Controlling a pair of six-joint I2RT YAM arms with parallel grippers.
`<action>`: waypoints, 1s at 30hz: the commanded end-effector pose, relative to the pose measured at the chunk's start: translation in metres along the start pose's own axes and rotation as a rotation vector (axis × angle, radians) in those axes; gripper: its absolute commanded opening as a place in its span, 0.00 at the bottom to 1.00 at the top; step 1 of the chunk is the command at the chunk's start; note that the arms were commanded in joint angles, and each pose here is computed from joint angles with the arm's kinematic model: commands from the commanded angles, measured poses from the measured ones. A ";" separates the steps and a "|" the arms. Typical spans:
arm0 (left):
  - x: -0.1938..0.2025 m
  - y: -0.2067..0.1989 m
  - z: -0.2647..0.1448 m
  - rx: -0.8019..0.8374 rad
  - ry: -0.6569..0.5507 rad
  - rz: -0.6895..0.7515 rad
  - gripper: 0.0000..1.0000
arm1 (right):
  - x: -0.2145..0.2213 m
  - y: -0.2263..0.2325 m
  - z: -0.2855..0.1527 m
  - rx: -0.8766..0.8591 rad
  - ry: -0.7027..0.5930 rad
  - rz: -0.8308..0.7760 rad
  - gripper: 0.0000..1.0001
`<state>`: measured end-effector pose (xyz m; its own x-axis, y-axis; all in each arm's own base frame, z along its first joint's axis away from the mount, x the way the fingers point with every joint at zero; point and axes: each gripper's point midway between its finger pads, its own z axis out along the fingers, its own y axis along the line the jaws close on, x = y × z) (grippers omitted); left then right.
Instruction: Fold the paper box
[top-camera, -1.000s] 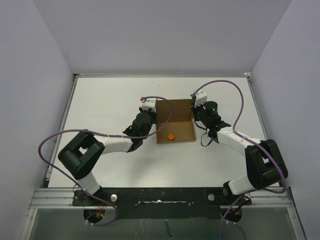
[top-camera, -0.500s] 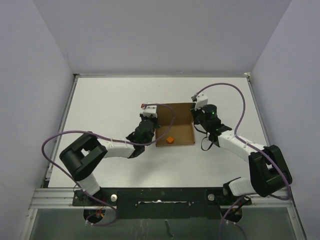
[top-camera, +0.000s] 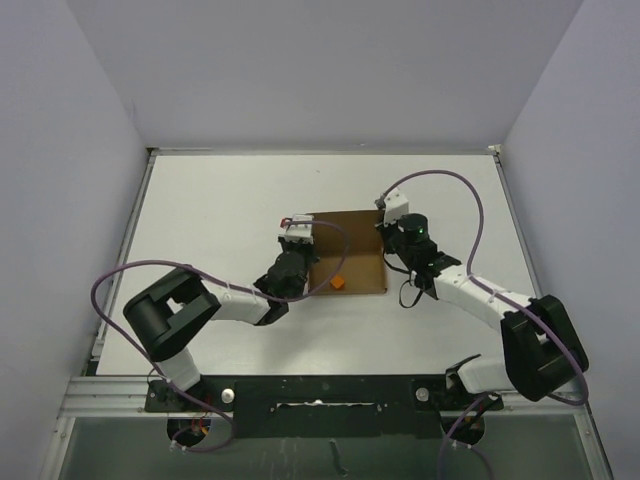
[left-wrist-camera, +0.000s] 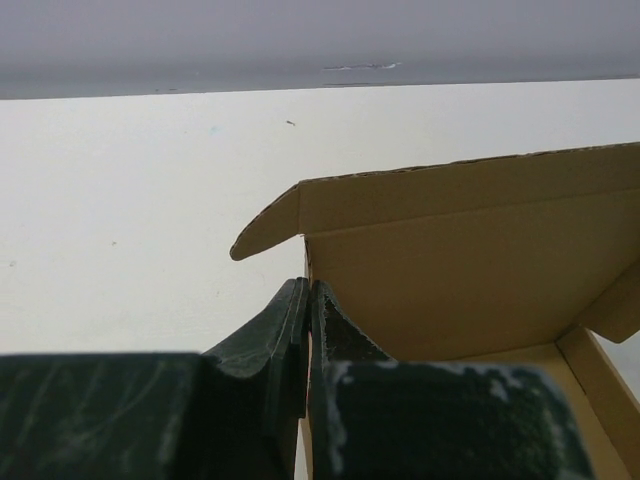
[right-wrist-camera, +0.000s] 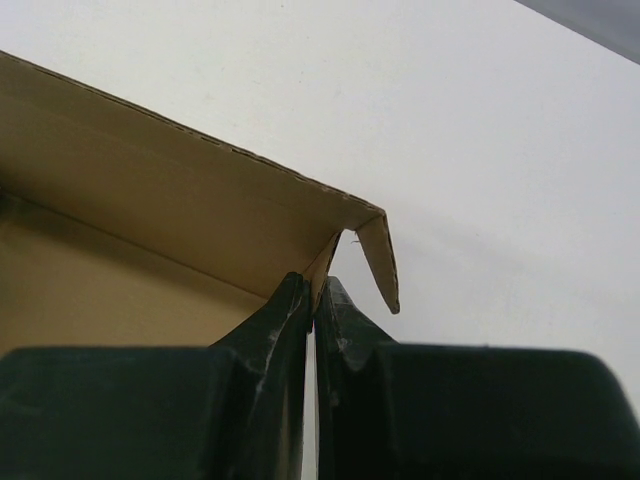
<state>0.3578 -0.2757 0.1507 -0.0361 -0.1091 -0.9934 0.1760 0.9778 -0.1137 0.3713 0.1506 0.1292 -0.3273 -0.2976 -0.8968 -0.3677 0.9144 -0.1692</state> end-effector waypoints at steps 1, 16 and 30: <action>-0.024 -0.038 0.006 0.137 -0.116 -0.031 0.00 | -0.052 0.022 0.012 -0.062 -0.192 -0.067 0.00; -0.064 -0.027 0.078 0.135 -0.239 -0.020 0.00 | -0.114 0.009 0.052 0.055 -0.460 -0.114 0.00; -0.014 -0.017 0.060 0.158 -0.130 -0.071 0.00 | -0.060 0.028 0.073 0.014 -0.302 0.030 0.00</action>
<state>0.4287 -0.2590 0.1515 0.0508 -0.0827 -0.9953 0.1519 0.9856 -0.0742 0.4496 0.1727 0.1269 -0.1176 -0.2815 -0.9523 -0.2661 0.9328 -0.2429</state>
